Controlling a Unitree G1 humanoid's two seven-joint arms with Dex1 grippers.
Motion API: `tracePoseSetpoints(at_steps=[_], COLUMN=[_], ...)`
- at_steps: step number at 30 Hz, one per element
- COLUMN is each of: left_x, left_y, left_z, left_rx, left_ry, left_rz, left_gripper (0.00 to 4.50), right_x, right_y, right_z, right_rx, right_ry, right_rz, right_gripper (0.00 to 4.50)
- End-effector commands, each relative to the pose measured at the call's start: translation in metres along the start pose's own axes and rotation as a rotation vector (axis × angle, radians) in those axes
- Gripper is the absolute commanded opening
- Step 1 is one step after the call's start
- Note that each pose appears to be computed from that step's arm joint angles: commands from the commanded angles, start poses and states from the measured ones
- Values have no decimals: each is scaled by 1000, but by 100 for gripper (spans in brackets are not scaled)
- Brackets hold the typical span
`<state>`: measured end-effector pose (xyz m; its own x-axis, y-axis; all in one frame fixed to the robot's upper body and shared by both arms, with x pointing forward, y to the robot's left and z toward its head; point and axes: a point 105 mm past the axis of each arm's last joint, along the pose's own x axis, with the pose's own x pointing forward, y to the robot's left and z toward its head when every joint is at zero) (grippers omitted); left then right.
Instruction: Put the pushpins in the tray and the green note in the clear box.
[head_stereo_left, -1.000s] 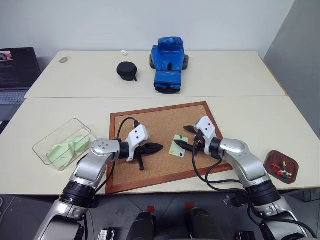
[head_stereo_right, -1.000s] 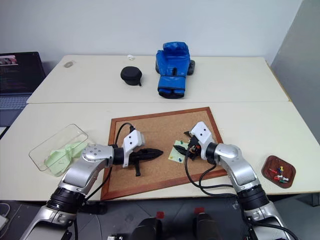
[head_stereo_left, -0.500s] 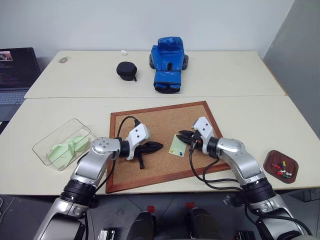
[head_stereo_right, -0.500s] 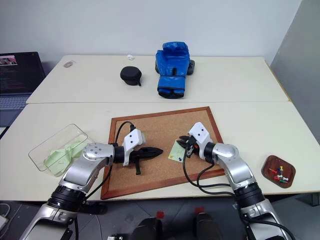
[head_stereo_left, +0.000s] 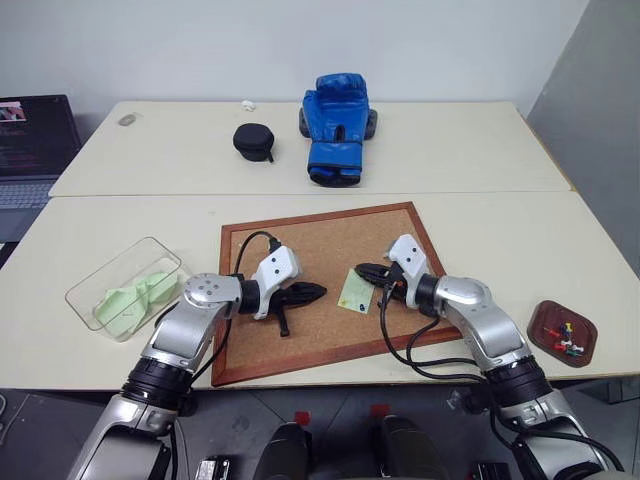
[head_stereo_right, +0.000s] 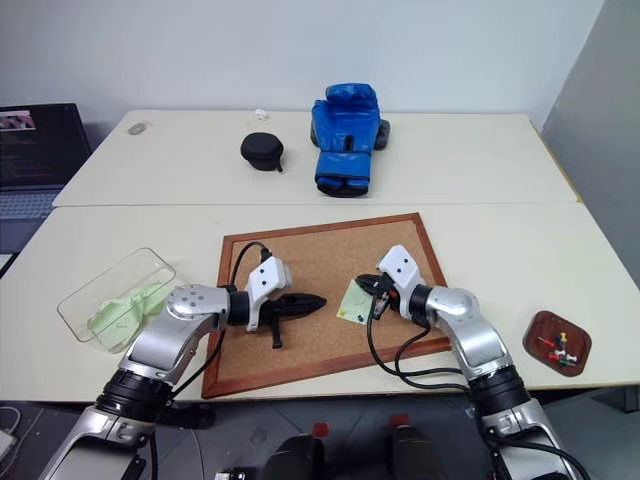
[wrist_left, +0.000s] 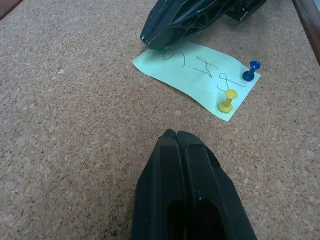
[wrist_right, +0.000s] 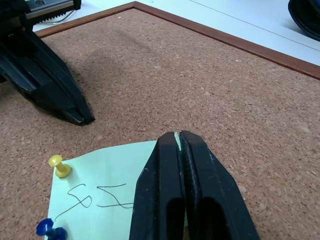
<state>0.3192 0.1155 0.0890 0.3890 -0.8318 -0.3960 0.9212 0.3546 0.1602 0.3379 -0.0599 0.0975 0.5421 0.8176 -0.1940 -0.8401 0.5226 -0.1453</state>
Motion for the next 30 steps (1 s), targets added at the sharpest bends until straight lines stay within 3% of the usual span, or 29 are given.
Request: tracePoseSetpoints(at_steps=[1,12,22,30], left_x=[1,1,2,2], left_y=[1,1,4,4], left_z=[0,-3,-2,-2], left_rx=[2,1,8,13], left_ry=[19,34,34,33], left_rz=[10,11,15,20], left_gripper=[0,0,0,0], right_x=[-5,-7,-4,-1], right_y=[5,3,22,16], right_z=[30,31,19,10], right_rx=[-40,-49,-319,-382], right_ry=[-108,-111,-64,-27], right_rz=[31,12,65,21], right_gripper=[7,7,7,7])
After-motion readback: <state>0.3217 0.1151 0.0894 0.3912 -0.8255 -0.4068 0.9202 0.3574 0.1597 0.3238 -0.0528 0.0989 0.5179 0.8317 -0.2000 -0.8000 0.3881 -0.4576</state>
